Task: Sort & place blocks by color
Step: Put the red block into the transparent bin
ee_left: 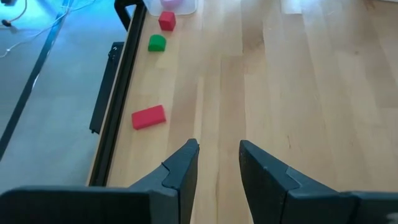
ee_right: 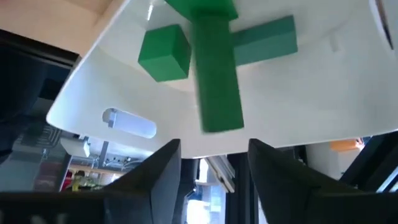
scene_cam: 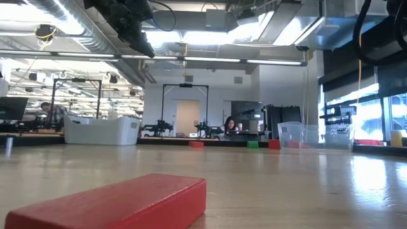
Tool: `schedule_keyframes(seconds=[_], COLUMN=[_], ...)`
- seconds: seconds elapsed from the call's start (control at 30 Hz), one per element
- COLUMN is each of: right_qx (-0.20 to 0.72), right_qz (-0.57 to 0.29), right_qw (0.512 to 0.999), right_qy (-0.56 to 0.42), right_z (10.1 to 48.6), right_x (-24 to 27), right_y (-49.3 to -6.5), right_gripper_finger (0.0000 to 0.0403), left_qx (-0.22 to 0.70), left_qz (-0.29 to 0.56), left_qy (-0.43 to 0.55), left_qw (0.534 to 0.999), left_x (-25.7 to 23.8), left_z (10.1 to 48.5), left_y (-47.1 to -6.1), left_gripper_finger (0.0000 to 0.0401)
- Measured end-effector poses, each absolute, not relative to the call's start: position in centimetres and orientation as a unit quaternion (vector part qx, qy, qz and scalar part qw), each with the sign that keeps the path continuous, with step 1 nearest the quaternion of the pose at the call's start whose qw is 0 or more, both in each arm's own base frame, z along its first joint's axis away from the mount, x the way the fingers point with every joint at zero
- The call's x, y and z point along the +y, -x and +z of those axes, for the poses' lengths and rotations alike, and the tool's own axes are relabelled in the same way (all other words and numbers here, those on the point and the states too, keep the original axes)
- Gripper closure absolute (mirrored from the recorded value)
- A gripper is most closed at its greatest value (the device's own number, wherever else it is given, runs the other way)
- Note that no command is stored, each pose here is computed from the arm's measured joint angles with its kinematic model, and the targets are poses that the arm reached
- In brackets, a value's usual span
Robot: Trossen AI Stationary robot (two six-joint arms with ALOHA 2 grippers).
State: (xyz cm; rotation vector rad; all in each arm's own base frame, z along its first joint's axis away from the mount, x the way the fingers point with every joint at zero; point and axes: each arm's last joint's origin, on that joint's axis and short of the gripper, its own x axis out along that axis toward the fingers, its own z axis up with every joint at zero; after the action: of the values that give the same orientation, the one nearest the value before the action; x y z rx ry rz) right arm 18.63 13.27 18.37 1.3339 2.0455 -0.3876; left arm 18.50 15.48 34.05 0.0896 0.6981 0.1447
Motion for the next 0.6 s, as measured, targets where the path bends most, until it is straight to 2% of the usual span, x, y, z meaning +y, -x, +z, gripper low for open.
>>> schedule_keyframes(seconds=[0.13, 0.27, 0.4, 0.6], right_qx=[0.775, 0.759, 0.724, 0.623], right_qz=[-0.141, -0.141, -0.188, -0.241], right_qw=[0.331, 0.350, 0.403, 0.517], right_qy=[-0.519, -0.531, -0.528, -0.535], right_z=[18.9, 21.1, 24.5, 29.6], right_x=[13.0, 12.8, 12.2, 10.9], right_y=[-19.2, -20.4, -21.5, -23.1], right_gripper_finger=[0.0205, 0.0203, 0.0202, 0.0202], left_qx=[0.342, 0.346, 0.355, 0.360], left_qz=[0.072, 0.087, 0.114, 0.128], left_qy=[-0.044, -0.034, -0.026, -0.023], left_qw=[0.936, 0.933, 0.927, 0.924], left_x=[15.5, 15.6, 15.7, 15.7], left_z=[34.0, 34.0, 34.0, 34.0], left_y=[-18.5, -18.5, -18.4, -18.3], left_gripper_finger=[0.0291, 0.0291, 0.0291, 0.0291])
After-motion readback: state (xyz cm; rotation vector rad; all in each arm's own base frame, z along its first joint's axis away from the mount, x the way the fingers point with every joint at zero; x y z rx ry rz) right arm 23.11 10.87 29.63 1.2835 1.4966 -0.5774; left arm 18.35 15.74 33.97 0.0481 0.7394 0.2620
